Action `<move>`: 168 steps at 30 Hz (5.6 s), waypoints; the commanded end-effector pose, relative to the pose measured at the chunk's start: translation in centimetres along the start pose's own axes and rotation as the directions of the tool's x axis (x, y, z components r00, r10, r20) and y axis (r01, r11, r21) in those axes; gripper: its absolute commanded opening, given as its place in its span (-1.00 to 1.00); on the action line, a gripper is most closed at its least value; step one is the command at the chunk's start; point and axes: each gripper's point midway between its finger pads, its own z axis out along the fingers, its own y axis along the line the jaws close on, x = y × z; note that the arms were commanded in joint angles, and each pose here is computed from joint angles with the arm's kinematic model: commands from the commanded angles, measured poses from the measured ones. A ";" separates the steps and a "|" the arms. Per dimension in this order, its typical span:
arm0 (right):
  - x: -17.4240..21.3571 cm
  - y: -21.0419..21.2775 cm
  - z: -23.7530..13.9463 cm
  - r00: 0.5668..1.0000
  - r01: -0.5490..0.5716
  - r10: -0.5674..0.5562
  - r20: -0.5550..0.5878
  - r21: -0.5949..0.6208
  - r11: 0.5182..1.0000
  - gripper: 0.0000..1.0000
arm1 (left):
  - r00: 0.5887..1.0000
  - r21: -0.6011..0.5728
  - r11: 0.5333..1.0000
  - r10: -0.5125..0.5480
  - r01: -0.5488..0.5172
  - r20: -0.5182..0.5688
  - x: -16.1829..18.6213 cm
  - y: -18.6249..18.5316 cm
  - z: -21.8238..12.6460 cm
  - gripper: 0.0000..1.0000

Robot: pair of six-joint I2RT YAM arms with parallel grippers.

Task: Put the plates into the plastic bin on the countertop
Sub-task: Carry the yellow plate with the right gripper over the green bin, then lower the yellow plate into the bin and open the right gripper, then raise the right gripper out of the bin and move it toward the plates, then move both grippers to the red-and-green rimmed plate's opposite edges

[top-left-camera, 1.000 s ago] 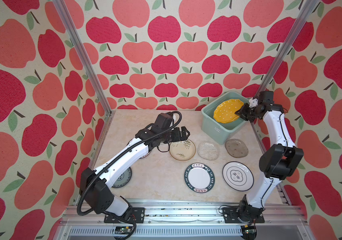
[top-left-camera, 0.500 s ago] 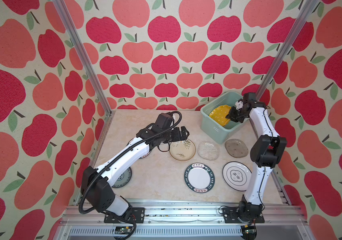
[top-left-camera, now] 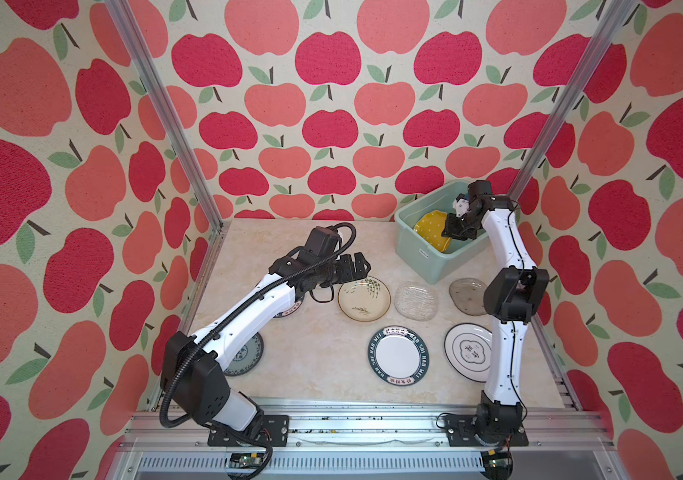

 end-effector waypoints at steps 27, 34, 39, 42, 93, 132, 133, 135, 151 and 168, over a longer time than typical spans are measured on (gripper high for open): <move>1.4 0.3 5.0 0.985 0.162 -0.163 -0.047 -0.024 0.986 -0.53 | 0.993 -0.045 0.998 -0.050 0.045 -0.104 1.2 1.6 3.0 0.96; 0.9 -0.6 5.5 0.988 0.154 -0.154 -0.031 0.012 0.988 -0.34 | 0.992 -0.050 0.997 -0.064 0.059 -0.108 1.2 1.7 3.5 0.95; 0.7 -1.0 5.9 0.987 0.159 -0.158 -0.025 0.018 0.987 -0.34 | 0.991 -0.053 0.997 -0.070 0.064 -0.114 1.3 1.8 3.8 0.94; 0.8 -1.7 6.2 0.987 0.160 -0.159 -0.029 0.046 0.986 -0.22 | 0.990 -0.057 0.996 -0.073 0.067 -0.121 1.5 1.9 4.0 0.94; -7.3 -0.6 -9.9 0.900 0.069 -0.121 0.418 0.139 0.988 0.42 | 0.962 -0.462 0.887 0.137 -0.013 0.236 -5.2 12.1 -15.0 0.96; 19.8 31.7 -4.4 0.934 0.298 -0.349 -0.074 -0.376 0.877 0.35 | 0.838 -0.245 0.808 -0.545 0.535 0.033 7.5 16.6 -12.3 0.92; 19.1 31.9 -3.8 0.941 0.291 -0.334 -0.060 -0.363 0.885 0.35 | 0.841 -0.235 0.812 -0.539 0.533 0.046 6.5 17.0 -12.4 0.92; 17.8 32.5 -2.1 0.951 0.276 -0.307 -0.039 -0.338 0.900 0.35 | 0.864 -0.218 0.839 -0.500 0.499 0.057 4.0 18.1 -12.1 0.92; 12.2 31.1 9.0 0.996 0.068 -0.080 -0.037 -0.252 0.965 0.38 | 0.976 -0.105 0.971 -0.216 0.213 -0.020 -10.9 24.3 -2.7 0.93; 11.7 30.4 15.0 0.995 -0.014 -0.016 -0.094 -0.308 0.951 0.34 | 0.964 -0.111 0.976 -0.206 0.189 -0.170 -10.7 27.8 8.8 0.86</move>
